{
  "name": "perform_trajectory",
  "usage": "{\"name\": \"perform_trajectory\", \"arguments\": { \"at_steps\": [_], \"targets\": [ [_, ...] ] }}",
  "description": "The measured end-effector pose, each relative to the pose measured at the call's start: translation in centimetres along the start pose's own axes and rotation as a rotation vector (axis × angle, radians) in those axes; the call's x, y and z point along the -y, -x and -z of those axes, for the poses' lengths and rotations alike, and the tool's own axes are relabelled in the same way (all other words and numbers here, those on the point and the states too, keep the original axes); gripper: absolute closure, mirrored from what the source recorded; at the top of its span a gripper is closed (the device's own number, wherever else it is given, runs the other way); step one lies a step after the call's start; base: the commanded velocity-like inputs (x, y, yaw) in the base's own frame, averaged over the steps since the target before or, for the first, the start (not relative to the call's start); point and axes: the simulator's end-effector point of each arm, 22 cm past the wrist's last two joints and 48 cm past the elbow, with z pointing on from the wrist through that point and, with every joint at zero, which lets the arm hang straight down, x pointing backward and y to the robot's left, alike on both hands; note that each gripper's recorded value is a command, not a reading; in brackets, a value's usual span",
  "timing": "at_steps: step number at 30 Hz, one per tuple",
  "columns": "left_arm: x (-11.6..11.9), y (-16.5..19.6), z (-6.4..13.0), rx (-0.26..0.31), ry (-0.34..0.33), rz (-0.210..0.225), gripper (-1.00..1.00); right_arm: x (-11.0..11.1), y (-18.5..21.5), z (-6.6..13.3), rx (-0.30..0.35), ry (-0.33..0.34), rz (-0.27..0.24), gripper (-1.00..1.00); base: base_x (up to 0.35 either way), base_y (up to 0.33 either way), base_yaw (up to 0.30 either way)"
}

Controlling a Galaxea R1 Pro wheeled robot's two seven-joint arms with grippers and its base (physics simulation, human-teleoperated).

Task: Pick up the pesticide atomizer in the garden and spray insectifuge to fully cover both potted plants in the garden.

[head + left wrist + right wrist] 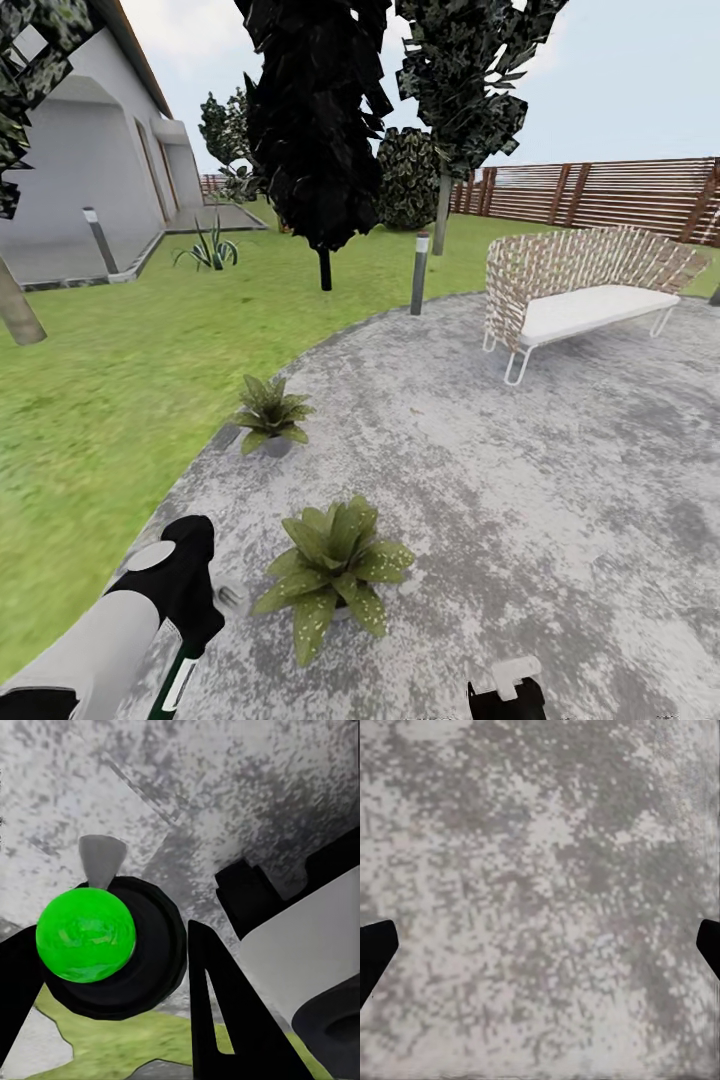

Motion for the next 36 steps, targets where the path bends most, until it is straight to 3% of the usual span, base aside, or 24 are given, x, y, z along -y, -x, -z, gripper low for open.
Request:
{"name": "perform_trajectory", "arguments": {
  "at_steps": [11, 16, 20, 28, 36],
  "targets": [
    [-0.2, -0.1, 0.1, 0.002, 0.001, 0.004, 1.0, -0.3, 0.1, 0.0, 0.002, 0.005, -0.001, -1.0, -0.168, 0.169, -0.12],
    [-0.2, 0.0, 0.1, 0.006, -0.002, 0.008, 1.0, -0.2, 0.1, 0.0, 0.001, 0.003, -0.002, -1.0, -0.007, 0.299, -0.131],
    [-0.2, 0.1, 0.3, 0.033, -0.026, 0.036, 1.0, -0.1, 0.1, 0.0, 0.003, 0.002, -0.001, -1.0, 0.035, 0.302, -0.26],
    [-1.3, 0.1, 0.3, 0.039, 0.023, 0.043, 1.0, -0.2, 0.3, 0.1, 0.005, 0.002, -0.003, -1.0, 0.09, 0.283, -0.271],
    [-1.3, 0.1, 0.4, 0.04, 0.024, 0.043, 1.0, -0.2, 0.4, 0.1, 0.007, 0.002, -0.004, -1.0, 0.009, 0.045, -0.111]
  ]
}}
